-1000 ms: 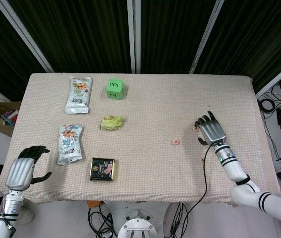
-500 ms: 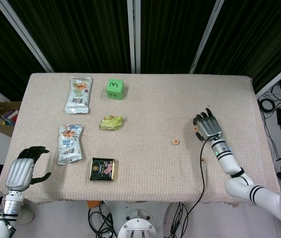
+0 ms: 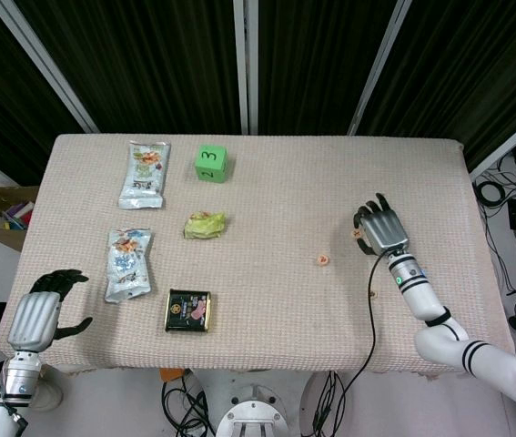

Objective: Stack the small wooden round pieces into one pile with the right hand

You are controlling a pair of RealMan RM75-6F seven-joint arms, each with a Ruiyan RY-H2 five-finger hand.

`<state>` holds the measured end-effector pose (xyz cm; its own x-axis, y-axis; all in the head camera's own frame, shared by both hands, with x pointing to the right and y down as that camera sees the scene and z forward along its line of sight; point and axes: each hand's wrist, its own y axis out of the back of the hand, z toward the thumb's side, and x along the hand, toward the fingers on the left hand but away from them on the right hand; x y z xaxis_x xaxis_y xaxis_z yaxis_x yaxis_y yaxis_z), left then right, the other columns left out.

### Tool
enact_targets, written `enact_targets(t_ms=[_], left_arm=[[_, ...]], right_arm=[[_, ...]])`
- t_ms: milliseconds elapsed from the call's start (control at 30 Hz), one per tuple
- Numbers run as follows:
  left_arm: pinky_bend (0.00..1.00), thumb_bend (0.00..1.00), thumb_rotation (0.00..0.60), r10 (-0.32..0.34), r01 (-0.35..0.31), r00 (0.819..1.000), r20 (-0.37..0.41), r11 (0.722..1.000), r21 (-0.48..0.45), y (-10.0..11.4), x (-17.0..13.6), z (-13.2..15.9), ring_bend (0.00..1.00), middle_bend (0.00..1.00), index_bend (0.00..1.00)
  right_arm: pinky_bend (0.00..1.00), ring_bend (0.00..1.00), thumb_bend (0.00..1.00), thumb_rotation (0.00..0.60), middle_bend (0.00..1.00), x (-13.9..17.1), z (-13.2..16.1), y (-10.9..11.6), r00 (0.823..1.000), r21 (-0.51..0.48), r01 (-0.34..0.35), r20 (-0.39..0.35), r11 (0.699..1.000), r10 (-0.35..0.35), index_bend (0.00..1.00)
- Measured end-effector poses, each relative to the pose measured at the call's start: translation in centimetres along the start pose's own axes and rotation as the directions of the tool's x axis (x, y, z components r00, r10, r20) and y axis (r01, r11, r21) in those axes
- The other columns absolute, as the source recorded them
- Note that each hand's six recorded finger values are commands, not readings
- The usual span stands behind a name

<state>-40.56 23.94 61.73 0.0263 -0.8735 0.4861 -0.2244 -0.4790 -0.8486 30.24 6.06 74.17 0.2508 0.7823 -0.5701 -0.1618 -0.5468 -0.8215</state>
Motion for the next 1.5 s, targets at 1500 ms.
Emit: enact_targets(t_ms=[1500], left_arm=[[0.19,0.15,0.600,-0.008,0.008,1.000,-0.006,1.000,-0.010,-0.5,-0.2,-0.4,0.16,0.21,0.30]], right_arm=[[0.07,0.13,0.34,0.600,0.28,2.3,7.6,-0.3,0.975,0.079,-0.035,-0.217,0.996,0.051,0.44]])
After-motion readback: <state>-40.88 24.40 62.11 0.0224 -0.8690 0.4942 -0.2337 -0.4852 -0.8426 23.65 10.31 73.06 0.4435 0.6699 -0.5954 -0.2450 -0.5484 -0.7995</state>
